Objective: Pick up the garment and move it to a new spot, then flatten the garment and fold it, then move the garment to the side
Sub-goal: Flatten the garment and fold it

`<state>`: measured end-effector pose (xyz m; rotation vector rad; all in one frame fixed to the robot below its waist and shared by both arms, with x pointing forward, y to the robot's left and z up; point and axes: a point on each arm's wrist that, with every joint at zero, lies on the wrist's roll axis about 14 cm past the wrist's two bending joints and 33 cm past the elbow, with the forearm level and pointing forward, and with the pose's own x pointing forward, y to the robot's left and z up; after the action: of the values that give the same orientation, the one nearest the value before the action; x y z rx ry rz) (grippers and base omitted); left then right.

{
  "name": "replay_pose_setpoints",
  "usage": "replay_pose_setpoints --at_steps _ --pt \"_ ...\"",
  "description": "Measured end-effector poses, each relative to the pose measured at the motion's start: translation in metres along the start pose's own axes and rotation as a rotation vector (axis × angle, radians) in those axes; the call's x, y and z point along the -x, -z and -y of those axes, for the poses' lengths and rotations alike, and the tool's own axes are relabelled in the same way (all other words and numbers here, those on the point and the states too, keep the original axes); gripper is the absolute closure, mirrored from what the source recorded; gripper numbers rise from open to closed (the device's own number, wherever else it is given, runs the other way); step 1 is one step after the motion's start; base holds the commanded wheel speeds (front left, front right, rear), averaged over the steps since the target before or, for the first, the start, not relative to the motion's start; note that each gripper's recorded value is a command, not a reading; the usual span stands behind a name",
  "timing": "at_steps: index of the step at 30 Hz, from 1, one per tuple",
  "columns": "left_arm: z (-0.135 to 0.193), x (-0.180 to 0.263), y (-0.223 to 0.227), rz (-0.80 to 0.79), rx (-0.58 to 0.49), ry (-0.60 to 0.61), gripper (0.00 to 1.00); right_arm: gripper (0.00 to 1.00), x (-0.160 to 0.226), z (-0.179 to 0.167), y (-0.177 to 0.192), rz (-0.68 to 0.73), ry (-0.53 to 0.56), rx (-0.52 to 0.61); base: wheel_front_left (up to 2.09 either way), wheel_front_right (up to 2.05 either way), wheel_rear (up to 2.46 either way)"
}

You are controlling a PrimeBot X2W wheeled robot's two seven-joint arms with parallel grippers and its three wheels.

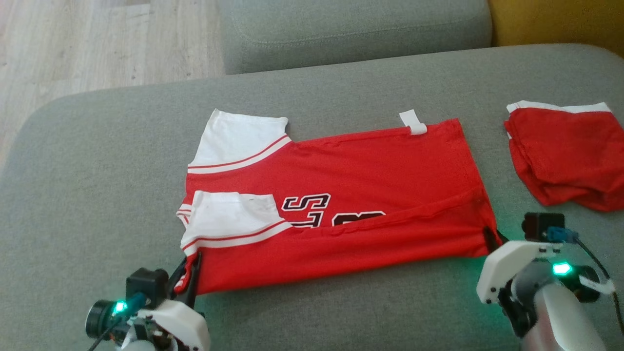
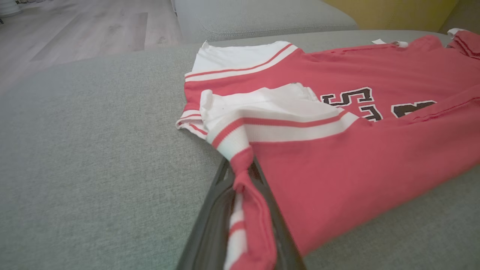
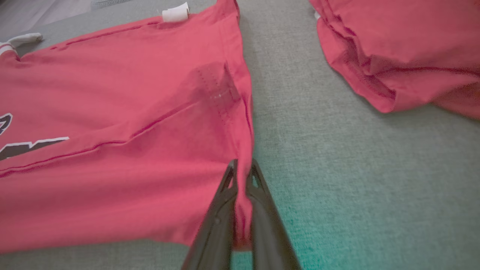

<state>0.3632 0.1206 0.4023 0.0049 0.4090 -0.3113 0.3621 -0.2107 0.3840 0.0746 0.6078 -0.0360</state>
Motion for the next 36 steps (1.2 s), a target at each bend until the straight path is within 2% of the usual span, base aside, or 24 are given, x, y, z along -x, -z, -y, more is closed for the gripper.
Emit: replay_pose_setpoints --at_steps 2,3,4,5,6,10,14,17,19,25,28,30,31,36 --pt "0.002 0.0 0.001 -0.008 0.001 0.002 1.0 1.0 0.004 0.001 0.002 0.006 0.0 -0.015 0.0 0.0 0.0" --pt "0.003 0.0 0.003 -0.016 0.002 0.005 1.0 0.33 0.006 0.001 0.001 0.017 0.0 -0.014 0.0 0.0 0.0" --pt "0.003 -0.001 0.002 -0.008 0.004 -0.002 0.99 0.0 0.008 0.001 -0.002 0.034 -0.002 -0.024 0.0 0.0 0.0" --pt "0.002 -0.002 -0.005 0.029 0.007 -0.02 0.34 0.0 0.01 0.0 -0.008 0.068 -0.006 -0.036 0.0 0.0 0.0" --pt "0.001 -0.004 -0.016 0.082 0.005 -0.032 0.0 0.0 0.011 0.001 -0.016 0.107 -0.007 -0.043 0.0 0.0 0.0" --pt "0.005 -0.008 -0.05 0.249 0.045 -0.042 0.0 0.0 0.022 -0.004 -0.063 0.333 -0.031 -0.082 0.0 0.0 0.0" --pt "0.021 -0.01 -0.093 0.398 0.109 0.012 0.0 0.0 0.036 -0.013 -0.099 0.536 -0.063 -0.09 0.0 0.0 0.0" --pt "0.016 -0.006 -0.142 0.558 0.189 -0.005 0.0 0.0 0.039 -0.02 -0.107 0.602 -0.088 -0.099 0.0 0.0 0.0" --pt "0.015 -0.006 -0.152 0.597 0.181 0.006 0.0 0.0 0.037 -0.021 -0.105 0.605 -0.089 -0.102 0.0 0.0 0.0" --pt "0.024 -0.027 -0.143 0.561 0.129 0.069 0.0 0.0 0.026 -0.024 -0.101 0.592 -0.097 -0.099 0.0 0.0 0.0" --pt "0.027 -0.054 -0.151 0.553 0.063 0.115 0.0 0.0 0.017 -0.024 -0.111 0.609 -0.099 -0.099 0.0 0.0 0.0" --pt "0.029 -0.075 -0.158 0.538 -0.018 0.158 0.0 0.0 0.01 -0.023 -0.115 0.615 -0.099 -0.102 0.0 0.0 0.0" --pt "0.029 -0.101 -0.163 0.481 -0.087 0.19 0.0 0.0 0.004 -0.022 -0.116 0.612 -0.099 -0.109 0.0 0.0 0.0" --pt "0.015 -0.166 -0.157 0.247 -0.216 0.202 0.0 0.0 -0.012 -0.02 -0.114 0.594 -0.096 -0.105 0.0 0.0 0.0"
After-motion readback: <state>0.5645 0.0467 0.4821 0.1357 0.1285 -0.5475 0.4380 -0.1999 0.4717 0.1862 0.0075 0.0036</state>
